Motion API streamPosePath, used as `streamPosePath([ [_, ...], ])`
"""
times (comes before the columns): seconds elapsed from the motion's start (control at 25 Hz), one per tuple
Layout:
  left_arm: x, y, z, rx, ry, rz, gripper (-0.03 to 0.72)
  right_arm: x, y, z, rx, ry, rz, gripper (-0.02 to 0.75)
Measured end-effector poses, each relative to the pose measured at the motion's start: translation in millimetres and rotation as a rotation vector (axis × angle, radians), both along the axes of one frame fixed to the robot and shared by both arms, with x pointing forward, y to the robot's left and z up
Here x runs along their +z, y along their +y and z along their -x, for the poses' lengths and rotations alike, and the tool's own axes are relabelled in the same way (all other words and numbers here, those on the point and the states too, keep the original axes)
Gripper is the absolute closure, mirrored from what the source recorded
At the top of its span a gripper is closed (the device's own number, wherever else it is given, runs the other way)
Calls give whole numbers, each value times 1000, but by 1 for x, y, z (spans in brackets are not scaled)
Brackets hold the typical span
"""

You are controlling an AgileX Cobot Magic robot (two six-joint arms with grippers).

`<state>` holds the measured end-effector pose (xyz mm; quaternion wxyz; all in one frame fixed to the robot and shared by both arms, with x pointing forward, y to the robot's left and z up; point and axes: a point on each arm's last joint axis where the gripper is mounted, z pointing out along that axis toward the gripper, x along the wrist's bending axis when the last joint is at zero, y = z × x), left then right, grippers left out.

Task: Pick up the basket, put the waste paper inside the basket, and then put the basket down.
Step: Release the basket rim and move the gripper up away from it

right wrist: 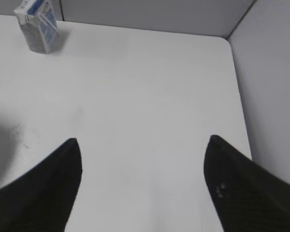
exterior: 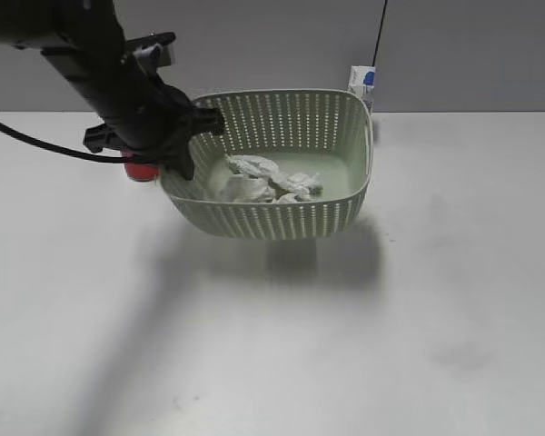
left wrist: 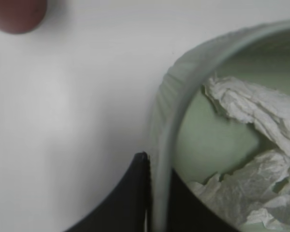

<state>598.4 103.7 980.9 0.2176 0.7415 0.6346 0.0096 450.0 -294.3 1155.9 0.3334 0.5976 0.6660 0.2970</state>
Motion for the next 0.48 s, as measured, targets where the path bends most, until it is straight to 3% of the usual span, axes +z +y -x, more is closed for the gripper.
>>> streamPosePath([
  [0.32,-34,-13,-26,64,56,1,678,-16,-5,110,-14,-112,-1,145],
  [0.48,-42,-14,-27,66,67,-4,582,-34,-6,150,-20,-153,-9,146],
])
